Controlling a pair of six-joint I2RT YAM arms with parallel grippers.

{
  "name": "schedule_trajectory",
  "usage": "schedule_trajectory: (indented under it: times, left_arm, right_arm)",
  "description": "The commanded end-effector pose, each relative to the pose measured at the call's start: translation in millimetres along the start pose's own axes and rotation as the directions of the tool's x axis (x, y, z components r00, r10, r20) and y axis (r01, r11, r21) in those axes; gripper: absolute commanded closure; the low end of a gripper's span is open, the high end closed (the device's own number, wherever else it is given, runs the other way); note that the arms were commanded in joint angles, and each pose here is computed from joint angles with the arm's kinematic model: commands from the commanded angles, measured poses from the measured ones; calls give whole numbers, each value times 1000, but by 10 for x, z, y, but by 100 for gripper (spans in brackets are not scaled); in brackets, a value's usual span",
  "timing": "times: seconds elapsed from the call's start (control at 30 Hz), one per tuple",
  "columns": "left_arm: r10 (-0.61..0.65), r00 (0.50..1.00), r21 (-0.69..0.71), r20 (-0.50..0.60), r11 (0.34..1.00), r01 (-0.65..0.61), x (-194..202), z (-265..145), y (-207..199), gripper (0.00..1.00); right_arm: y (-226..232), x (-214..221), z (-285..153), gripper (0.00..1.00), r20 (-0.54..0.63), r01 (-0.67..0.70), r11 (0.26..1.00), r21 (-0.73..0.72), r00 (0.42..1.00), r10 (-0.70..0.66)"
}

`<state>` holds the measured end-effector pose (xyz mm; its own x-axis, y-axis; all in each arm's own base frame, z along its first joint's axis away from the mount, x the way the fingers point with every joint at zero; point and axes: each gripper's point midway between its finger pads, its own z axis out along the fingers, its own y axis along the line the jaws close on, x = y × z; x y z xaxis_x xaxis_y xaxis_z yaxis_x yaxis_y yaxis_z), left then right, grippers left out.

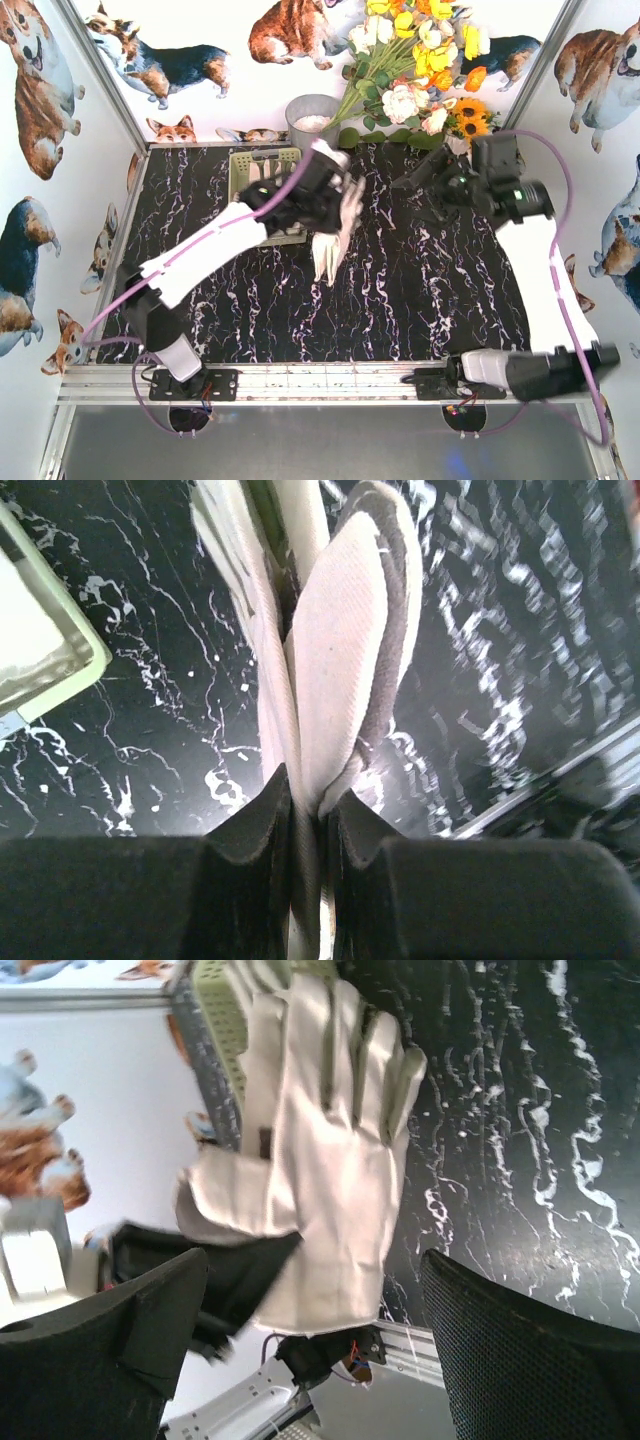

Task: Put the gloves into the storage basket
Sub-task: Turn over the glove.

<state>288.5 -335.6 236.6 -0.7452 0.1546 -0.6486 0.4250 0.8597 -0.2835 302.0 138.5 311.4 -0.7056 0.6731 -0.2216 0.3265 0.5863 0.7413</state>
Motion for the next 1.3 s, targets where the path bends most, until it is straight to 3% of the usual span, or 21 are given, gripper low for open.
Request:
schedule_trajectory:
  times: [0.0, 0.2, 0.5, 0.73, 0.87, 1.0, 1.07, 1.2, 1.23, 1.27]
  left_arm:
    - [-296, 947, 203, 121, 942, 269, -523, -456, -153, 100]
    - [-544, 815, 410, 198, 801, 435, -1001, -883, -108, 100]
    - [-706, 649, 620, 282, 651, 439, -1623, -1415, -161, 100]
    - [-763, 584, 704, 277, 575, 417, -1818, -1621, -233, 100]
    - [-785, 567, 744, 250, 530, 407, -1880, -1652, -286, 100]
    - [-787, 570, 747, 236, 522, 412, -1825, -1595, -290, 100]
    - [-784, 575, 732, 234, 532, 427, -1748, -1538, -257, 100]
    - [-778, 597, 703, 197, 537, 467, -1534, -1381, -216, 100]
    - [-775, 602, 695, 193, 541, 474, -1469, -1367, -197, 100]
    - [-772, 606, 682, 194, 550, 482, -1406, -1340, -171, 94]
  right_arm:
    - [348, 67, -143, 11, 32, 111, 951, -288, 994, -107]
    - [601, 196, -147, 7, -45, 11, 862, -506, 998, -39]
    - [1042, 276, -200, 5, -143, -166, 724, -669, 985, 94]
    - [1387, 364, -230, 4, -217, -240, 649, -722, 969, 117]
    - [1500, 384, -243, 8, -283, -307, 602, -737, 949, 137]
    - [1626, 363, -296, 29, -309, -326, 549, -770, 943, 126]
    - [1640, 350, -281, 47, -312, -329, 540, -774, 942, 125]
    - [1587, 396, -184, 92, -312, -312, 567, -762, 945, 100]
    - [1547, 418, -141, 100, -313, -306, 586, -751, 945, 92]
    - [1496, 451, -94, 100, -313, -297, 608, -736, 946, 82]
